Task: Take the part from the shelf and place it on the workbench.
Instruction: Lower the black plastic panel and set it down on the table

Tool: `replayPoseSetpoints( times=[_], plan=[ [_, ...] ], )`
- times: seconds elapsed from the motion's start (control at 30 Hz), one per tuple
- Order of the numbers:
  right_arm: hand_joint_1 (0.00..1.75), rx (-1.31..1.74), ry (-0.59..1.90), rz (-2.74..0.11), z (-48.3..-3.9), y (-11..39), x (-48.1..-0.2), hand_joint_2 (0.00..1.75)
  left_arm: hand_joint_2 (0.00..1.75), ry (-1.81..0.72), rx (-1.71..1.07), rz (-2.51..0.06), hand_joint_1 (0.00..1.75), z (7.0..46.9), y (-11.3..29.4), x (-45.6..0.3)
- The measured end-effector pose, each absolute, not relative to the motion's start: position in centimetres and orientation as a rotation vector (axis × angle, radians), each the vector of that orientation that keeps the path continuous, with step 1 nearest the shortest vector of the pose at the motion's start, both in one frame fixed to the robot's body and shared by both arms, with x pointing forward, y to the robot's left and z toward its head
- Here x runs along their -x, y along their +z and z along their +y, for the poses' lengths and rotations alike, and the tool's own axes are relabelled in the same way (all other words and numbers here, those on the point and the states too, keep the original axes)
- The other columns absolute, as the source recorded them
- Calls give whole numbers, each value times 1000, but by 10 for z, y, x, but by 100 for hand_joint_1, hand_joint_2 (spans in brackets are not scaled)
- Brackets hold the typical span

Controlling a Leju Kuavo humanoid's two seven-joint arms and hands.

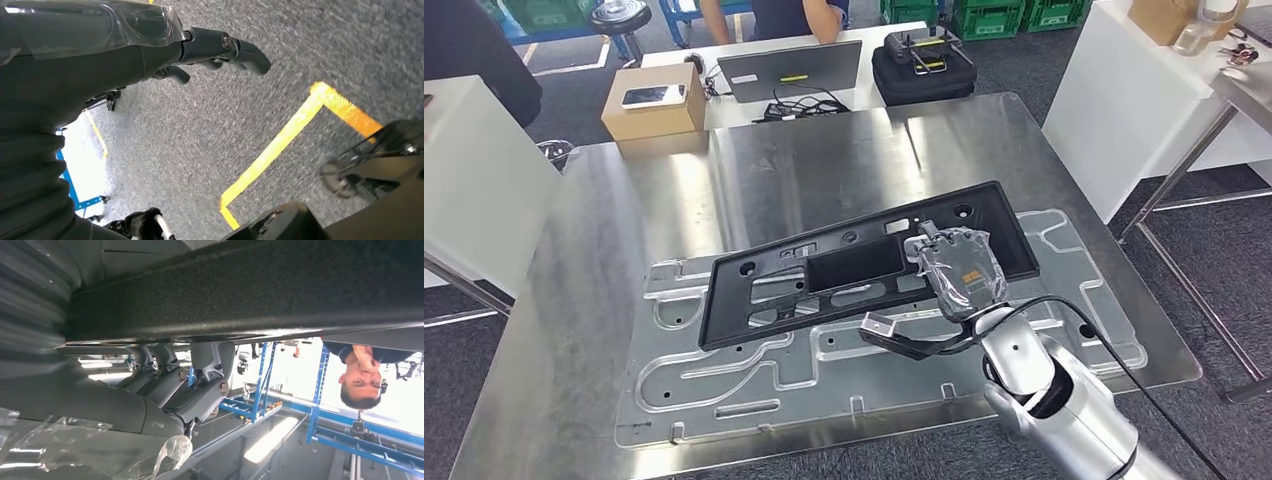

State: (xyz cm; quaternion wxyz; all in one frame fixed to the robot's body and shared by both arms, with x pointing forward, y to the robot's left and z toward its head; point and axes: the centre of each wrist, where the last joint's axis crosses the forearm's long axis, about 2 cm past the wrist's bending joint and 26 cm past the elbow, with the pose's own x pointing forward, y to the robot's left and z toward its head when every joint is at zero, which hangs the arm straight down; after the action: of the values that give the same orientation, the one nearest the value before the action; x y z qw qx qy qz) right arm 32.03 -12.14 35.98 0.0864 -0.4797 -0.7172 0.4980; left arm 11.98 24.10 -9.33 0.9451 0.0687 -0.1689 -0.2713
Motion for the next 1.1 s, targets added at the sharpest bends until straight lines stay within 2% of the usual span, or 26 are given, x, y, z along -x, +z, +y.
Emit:
replayPoseSetpoints(
  times=[0.73,0.87,1.1],
  plan=[
    [175,1391,1475,-2151,-120,358,-320,175,175,-569,-141,-344,0,243,-93,-121],
    [0,1393,1474,-2152,-120,359,-321,0,175,-578,-141,-371,0,244,-92,-124],
    [0,1392,1473,-2149,-121,358,-321,0,175,-593,-145,-391,0,245,-92,-125]
  ],
)
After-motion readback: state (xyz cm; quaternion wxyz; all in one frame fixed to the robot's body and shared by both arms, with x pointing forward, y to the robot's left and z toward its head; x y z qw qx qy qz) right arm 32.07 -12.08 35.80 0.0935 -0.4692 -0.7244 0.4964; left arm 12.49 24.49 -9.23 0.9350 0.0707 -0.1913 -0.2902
